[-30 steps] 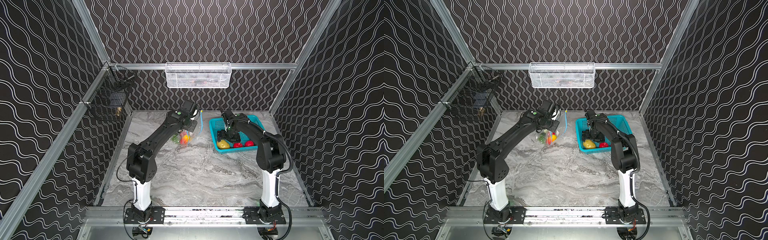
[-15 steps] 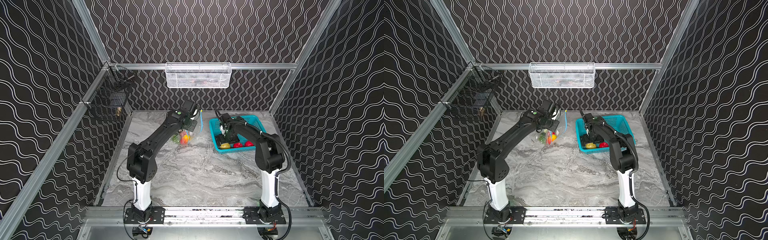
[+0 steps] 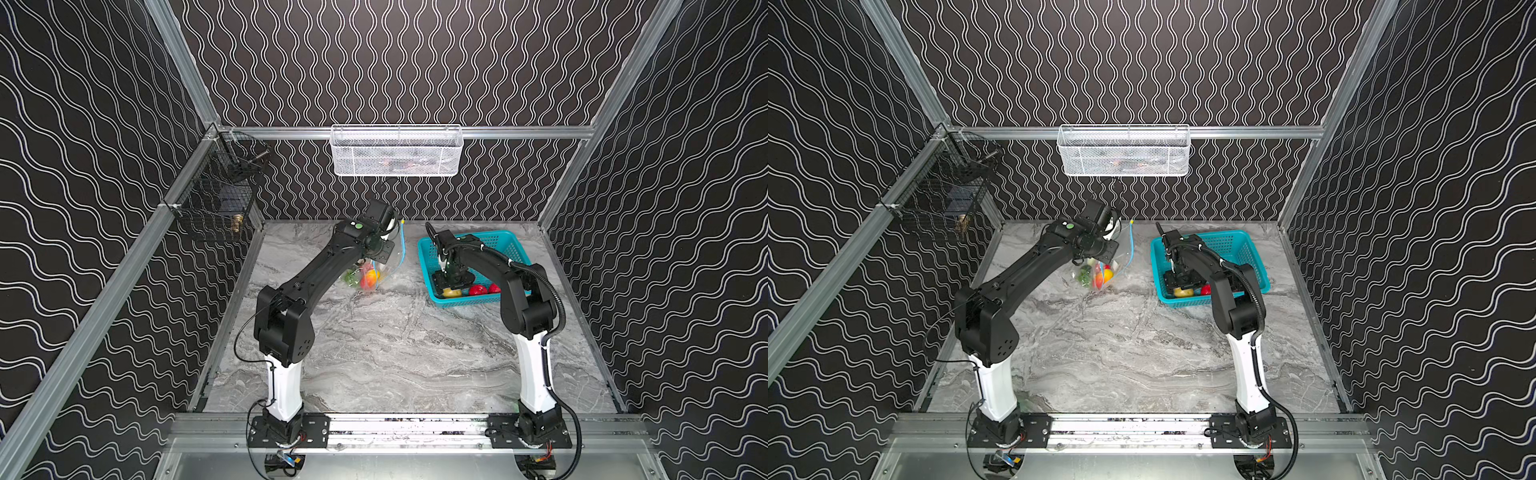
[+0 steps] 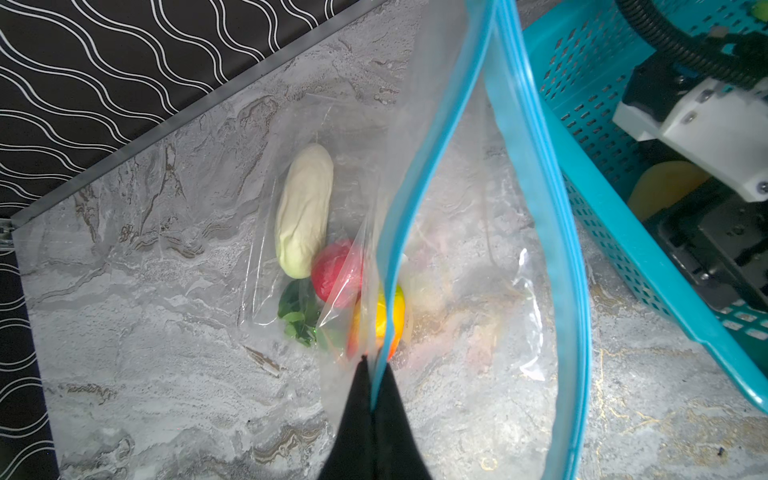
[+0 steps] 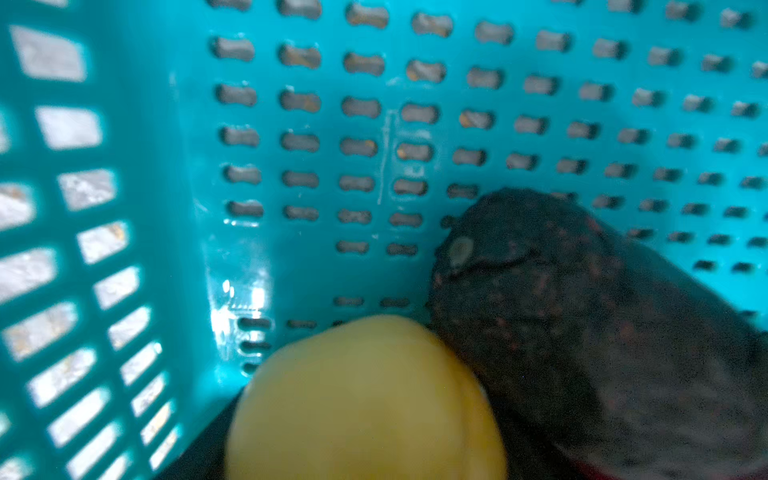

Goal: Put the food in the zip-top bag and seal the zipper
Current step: 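Close the right gripper on the yellow potato, then lift the yellow potato out of the basket with the right gripper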

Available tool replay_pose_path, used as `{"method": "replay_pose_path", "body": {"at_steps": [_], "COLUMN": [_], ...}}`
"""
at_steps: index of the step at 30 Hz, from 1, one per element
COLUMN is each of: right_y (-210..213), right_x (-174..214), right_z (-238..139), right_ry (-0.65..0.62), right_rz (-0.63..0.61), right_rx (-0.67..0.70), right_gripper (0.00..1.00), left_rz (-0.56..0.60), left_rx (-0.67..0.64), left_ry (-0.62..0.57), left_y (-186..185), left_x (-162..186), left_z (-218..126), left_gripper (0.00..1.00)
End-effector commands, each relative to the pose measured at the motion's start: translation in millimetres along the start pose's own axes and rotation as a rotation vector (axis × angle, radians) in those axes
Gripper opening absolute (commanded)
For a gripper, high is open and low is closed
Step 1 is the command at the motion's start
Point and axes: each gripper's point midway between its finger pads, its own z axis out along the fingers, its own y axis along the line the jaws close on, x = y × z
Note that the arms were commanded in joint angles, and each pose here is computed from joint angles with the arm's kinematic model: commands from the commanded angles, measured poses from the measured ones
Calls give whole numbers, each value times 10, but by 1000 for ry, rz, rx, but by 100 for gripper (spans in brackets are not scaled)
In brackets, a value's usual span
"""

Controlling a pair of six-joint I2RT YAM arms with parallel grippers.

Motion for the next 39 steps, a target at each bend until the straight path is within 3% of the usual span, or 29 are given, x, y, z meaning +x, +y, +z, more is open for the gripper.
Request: {"method": "replay_pose_path", "body": {"at_steps": [1, 9, 32, 39], "right_y": [14, 64, -143, -138], "right_x": [15, -27, -501, -586], "right_z": [-95, -154, -782, -1164], "right_ry": [7, 8, -269, -421], "right_rz": [27, 77, 548, 653], "right_rx": [-13, -49, -429, -549], "right_gripper": [66, 51, 43, 40], "left_rz": [9, 9, -15, -20], "left_rx": [-5, 0, 24, 35], "left_ry": [-1, 2, -26, -18], "left_y": [17, 3, -16, -36], "left_x": [-8, -3, -41, -23], "left_z": [-8, -1, -110, -95], "left_gripper": [0, 0, 0, 0]}}
